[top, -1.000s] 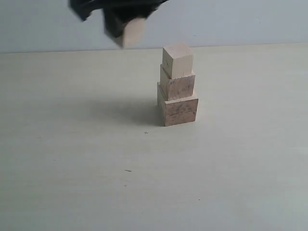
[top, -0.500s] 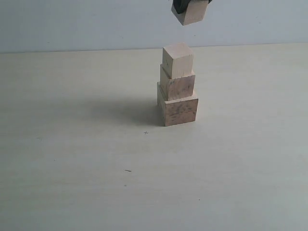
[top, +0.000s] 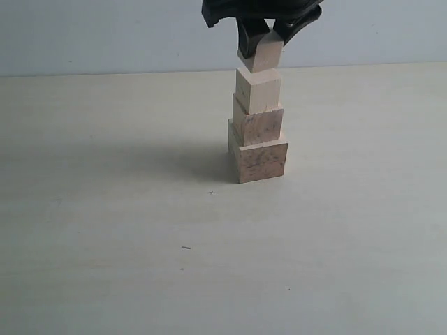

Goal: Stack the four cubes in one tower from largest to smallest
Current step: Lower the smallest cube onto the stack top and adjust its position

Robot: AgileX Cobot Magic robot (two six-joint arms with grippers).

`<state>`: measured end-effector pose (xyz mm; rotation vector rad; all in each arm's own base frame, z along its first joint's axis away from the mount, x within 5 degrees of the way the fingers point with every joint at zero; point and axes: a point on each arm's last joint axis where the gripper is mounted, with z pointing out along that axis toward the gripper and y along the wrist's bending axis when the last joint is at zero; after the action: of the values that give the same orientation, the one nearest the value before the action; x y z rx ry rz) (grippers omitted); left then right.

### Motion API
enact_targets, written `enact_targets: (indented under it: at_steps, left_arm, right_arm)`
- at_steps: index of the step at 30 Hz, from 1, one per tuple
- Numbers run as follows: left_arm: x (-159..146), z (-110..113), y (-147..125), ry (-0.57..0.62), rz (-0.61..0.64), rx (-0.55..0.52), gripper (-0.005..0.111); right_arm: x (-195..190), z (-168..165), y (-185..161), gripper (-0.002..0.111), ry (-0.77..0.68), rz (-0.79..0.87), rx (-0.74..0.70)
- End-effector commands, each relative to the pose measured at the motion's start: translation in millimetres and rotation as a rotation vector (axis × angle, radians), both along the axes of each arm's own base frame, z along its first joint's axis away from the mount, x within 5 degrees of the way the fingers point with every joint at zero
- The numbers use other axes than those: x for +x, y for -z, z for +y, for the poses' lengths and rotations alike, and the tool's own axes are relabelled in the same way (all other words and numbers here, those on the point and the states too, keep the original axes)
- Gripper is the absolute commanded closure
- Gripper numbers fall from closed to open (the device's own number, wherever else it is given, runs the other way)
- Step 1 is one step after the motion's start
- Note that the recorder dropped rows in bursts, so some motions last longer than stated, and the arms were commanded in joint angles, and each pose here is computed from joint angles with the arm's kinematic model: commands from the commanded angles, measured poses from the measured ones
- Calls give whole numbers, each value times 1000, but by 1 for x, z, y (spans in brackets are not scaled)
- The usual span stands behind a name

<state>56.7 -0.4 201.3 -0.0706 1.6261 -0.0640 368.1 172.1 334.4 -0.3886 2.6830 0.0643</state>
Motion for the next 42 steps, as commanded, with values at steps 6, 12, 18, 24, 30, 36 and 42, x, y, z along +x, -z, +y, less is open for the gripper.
enact_targets:
  at_steps: [6, 12, 18, 24, 30, 36, 42]
  left_arm:
    - [0, 0, 1, 7, -4, -7, 107]
    - [0, 0, 1, 7, -4, -5, 107]
    - [0, 0, 1, 7, -4, -7, 107]
    - [0, 0, 1, 7, -4, -6, 107]
    - [0, 0, 1, 7, -4, -6, 107]
    - [0, 0, 1, 7, -4, -8, 107]
    - [0, 0, 1, 7, -4, -8, 107]
  right_arm:
    - [13, 2, 12, 108, -2, -37, -9]
    - [19, 1, 15, 108, -29, -81, -48]
    - [20, -2, 16, 108, -37, -75, -69]
    - [21, -3, 17, 108, -45, -63, -72]
    - [21, -3, 18, 108, -62, -64, -81]
    - [21, -3, 18, 108, -68, -62, -85]
    - [20, -4, 19, 108, -67, -49, -88]
